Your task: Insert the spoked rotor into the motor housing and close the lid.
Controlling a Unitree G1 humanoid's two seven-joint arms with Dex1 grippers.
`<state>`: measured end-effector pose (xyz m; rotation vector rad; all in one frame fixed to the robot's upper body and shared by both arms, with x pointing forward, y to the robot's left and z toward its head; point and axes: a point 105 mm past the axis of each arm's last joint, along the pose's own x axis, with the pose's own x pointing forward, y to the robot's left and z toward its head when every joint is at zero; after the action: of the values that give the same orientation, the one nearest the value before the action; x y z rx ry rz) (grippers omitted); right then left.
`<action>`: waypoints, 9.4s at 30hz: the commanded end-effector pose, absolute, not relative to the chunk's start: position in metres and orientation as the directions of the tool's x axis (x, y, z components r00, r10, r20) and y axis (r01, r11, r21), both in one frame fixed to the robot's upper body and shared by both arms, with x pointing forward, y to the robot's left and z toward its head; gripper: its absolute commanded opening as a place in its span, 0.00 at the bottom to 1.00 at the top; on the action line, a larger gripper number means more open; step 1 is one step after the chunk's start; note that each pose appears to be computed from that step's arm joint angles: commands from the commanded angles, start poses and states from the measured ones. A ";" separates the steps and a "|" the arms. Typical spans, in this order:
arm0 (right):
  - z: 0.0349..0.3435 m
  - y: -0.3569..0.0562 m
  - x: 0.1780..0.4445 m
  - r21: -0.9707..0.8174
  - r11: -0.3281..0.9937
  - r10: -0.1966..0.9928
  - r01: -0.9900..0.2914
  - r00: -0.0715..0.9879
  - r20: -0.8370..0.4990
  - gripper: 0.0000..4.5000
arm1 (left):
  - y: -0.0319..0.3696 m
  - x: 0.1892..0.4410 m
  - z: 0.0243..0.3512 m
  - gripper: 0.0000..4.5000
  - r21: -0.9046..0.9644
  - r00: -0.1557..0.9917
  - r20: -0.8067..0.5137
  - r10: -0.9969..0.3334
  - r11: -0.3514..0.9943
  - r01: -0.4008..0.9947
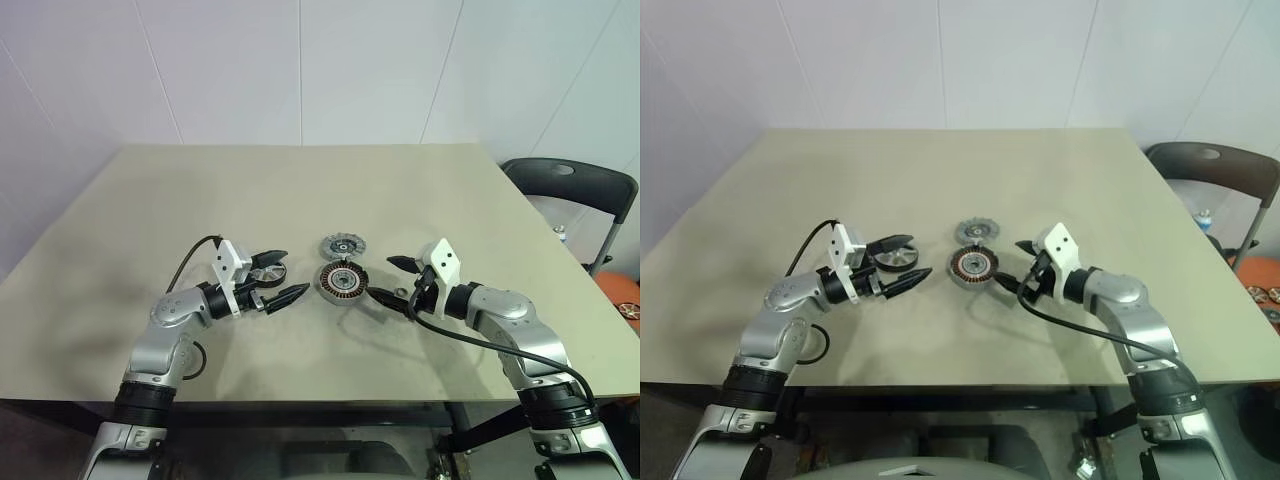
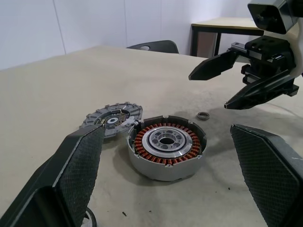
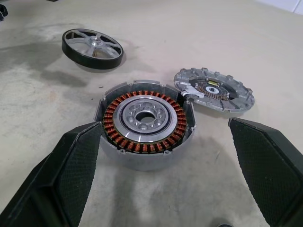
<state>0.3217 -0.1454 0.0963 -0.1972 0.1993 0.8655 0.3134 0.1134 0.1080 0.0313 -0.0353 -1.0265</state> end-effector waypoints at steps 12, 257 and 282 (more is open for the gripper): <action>0.110 -0.142 0.328 -0.144 0.620 0.741 -0.771 0.636 -0.217 0.99 | 0.112 0.314 0.116 1.00 0.070 0.521 0.039 -0.853 0.522 0.850; 0.147 -0.067 0.356 -0.086 0.534 0.834 -0.841 0.541 -0.107 0.91 | 0.144 0.325 0.048 0.58 -0.862 0.841 -0.162 -0.516 0.489 0.134; 0.142 -0.095 0.342 0.029 0.485 0.870 -0.874 0.479 -0.113 0.91 | 0.112 0.303 0.125 0.08 -0.789 0.679 0.276 -0.681 0.244 0.565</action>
<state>0.3477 -0.0932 0.1273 -0.0424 0.1613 1.0249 0.3074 0.1193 0.1091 -1.0280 0.1697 -0.7664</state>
